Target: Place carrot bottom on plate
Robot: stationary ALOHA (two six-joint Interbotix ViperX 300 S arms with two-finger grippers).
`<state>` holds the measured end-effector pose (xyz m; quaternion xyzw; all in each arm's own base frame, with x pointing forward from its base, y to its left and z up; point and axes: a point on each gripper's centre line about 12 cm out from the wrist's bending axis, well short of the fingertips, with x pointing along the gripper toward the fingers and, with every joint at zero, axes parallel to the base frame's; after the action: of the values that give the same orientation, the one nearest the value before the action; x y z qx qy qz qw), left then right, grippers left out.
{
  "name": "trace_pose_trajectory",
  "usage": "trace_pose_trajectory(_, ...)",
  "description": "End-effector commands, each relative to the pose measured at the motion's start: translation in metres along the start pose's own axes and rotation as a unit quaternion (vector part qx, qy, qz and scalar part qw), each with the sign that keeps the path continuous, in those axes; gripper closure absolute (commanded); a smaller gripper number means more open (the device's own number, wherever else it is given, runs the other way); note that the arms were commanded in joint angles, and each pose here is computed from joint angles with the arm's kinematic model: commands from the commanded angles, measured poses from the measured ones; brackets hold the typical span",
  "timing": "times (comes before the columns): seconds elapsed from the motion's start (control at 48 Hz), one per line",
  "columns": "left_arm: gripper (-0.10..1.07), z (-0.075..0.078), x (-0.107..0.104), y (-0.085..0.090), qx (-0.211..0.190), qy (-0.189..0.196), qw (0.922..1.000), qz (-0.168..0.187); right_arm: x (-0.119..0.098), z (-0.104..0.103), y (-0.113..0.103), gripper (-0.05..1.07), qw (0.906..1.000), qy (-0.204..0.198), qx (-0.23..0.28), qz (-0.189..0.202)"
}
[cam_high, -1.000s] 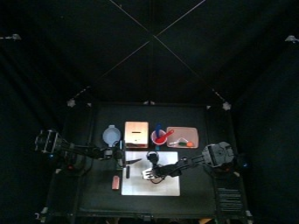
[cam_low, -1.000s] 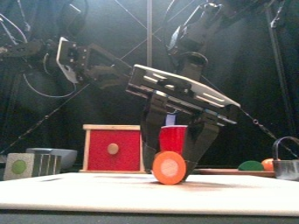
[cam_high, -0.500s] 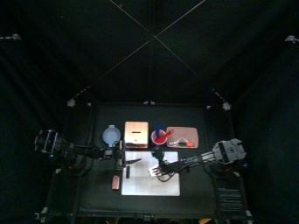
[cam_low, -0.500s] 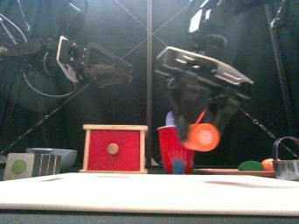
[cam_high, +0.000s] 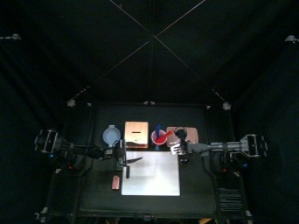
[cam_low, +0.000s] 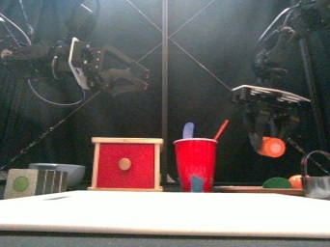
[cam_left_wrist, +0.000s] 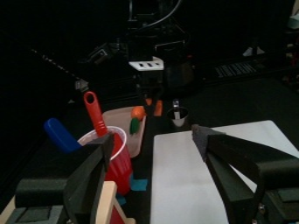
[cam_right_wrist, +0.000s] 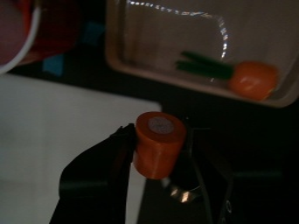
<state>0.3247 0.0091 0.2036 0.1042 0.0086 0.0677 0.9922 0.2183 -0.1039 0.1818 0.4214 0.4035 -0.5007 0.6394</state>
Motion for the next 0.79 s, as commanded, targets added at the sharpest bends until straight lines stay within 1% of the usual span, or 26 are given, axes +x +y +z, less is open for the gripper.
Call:
trace_pose_trajectory(0.0, -0.04, 0.011, 0.007, 0.004, -0.004, -0.017, 0.9998, 0.010, 0.002, 0.018, -0.019, 0.32, 0.9997, -0.017, 0.019, -0.004)
trace_pose_trajectory(0.104, -0.04, 0.010, 0.007, 0.006, -0.006, -0.016, 0.9998, 0.015, 0.016, 0.033, -0.034, 0.32, 0.9991, -0.026, 0.027, -0.018)
trace_pose_trajectory(0.188, -0.04, 0.010, 0.008, 0.008, -0.010, -0.015, 0.9997, 0.019, 0.034, 0.039, -0.043, 0.32, 0.9986, -0.020, 0.036, -0.034)
trace_pose_trajectory(0.25, -0.04, 0.010, 0.008, 0.009, -0.012, -0.014, 0.9996, 0.021, 0.045, 0.040, -0.047, 0.32, 0.9982, -0.015, 0.036, -0.045)
trace_pose_trajectory(0.396, -0.04, 0.010, 0.008, 0.011, -0.012, -0.014, 0.9995, 0.026, 0.065, 0.037, -0.053, 0.31, 0.9966, 0.005, 0.025, -0.078)
trace_pose_trajectory(0.562, -0.04, 0.009, 0.008, 0.014, -0.012, -0.013, 0.9994, 0.031, 0.071, 0.036, -0.054, 0.28, 0.9963, 0.008, 0.019, -0.083)
trace_pose_trajectory(0.771, -0.04, 0.009, 0.008, 0.014, -0.012, -0.013, 0.9994, 0.031, 0.068, 0.037, -0.054, 0.15, 0.9966, 0.003, 0.018, -0.080)
